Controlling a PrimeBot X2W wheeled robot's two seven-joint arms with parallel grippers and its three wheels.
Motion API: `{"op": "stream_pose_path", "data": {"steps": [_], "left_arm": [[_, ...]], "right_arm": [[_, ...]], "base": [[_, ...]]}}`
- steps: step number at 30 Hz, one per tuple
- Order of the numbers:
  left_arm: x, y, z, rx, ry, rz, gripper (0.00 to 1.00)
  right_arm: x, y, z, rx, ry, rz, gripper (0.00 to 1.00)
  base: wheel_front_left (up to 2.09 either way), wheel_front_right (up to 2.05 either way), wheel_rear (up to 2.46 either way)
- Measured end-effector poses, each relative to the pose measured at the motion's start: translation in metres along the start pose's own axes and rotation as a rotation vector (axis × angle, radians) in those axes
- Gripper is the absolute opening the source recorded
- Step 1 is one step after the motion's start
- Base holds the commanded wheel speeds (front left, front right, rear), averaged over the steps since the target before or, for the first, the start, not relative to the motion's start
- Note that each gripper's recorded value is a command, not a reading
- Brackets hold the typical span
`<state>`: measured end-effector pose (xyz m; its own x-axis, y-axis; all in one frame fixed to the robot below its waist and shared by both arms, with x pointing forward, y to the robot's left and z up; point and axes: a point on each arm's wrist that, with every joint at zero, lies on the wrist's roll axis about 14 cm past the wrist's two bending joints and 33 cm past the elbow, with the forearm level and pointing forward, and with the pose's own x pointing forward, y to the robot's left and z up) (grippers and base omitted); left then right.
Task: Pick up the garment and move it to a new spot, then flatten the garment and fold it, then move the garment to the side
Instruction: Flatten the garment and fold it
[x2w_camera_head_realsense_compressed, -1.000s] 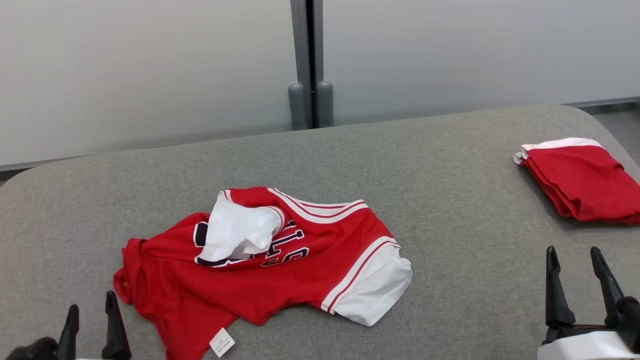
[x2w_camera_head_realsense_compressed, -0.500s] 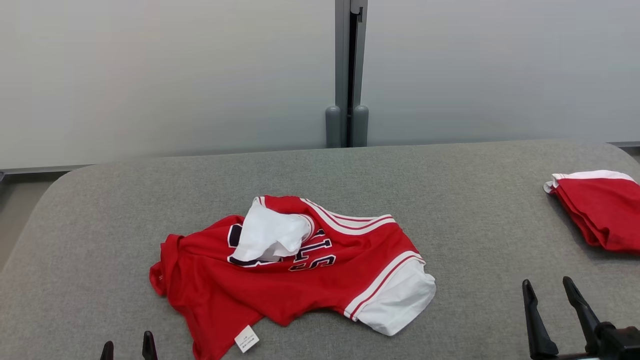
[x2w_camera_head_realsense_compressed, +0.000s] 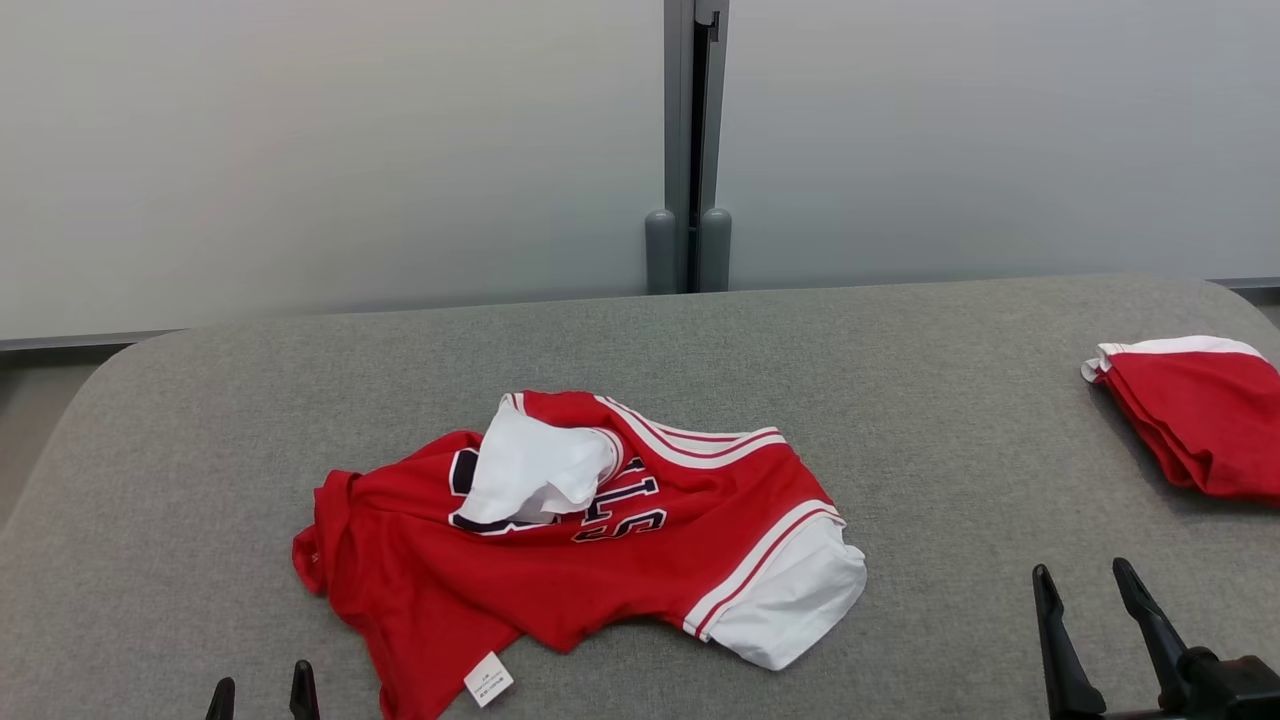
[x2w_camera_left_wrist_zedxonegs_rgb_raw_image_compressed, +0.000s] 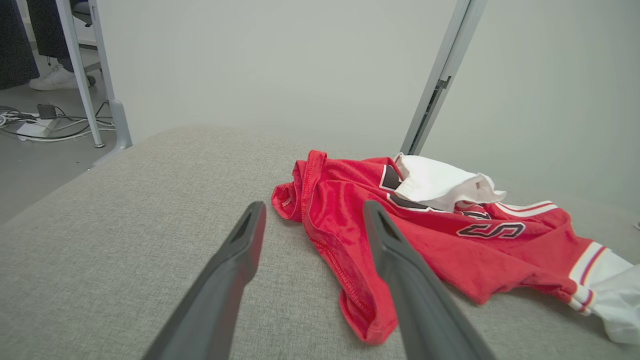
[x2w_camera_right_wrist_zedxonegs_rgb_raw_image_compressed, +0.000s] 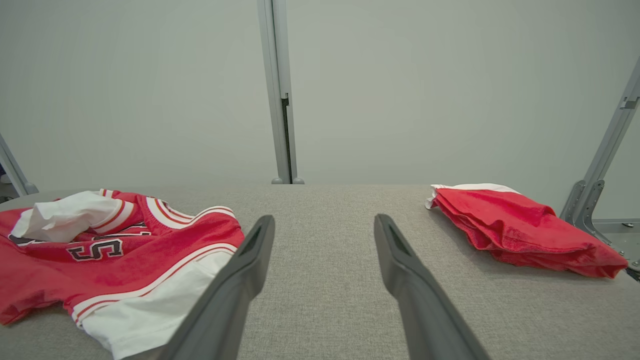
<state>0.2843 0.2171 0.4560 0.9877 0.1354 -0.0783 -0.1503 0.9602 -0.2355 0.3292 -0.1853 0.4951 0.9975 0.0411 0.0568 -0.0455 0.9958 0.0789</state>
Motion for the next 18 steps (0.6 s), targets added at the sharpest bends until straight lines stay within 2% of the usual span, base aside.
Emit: {"op": "stream_pose_path", "data": {"steps": [7, 10, 12, 18], "left_arm": [[0.002, -0.006, -0.003, -0.001, 0.009, -0.025, 1.00], [0.006, -0.014, -0.001, 0.003, 0.006, -0.052, 1.00], [0.007, -0.025, -0.005, -0.005, 0.018, -0.088, 1.00], [0.010, -0.051, -0.042, -0.032, 0.202, -0.162, 1.00]], "right_arm": [[-0.001, -0.001, -0.002, 0.015, 0.005, -0.005, 1.00], [0.008, 0.011, 0.005, 0.049, -0.019, 0.026, 1.00], [0.019, 0.025, 0.006, 0.058, -0.021, 0.070, 1.00], [0.046, 0.080, -0.037, -0.049, 0.215, 0.312, 1.00]], "base": [[0.00, 0.00, 0.00], [0.00, 0.00, 0.00], [0.00, 0.00, 0.00], [0.00, 0.00, 0.00]]}}
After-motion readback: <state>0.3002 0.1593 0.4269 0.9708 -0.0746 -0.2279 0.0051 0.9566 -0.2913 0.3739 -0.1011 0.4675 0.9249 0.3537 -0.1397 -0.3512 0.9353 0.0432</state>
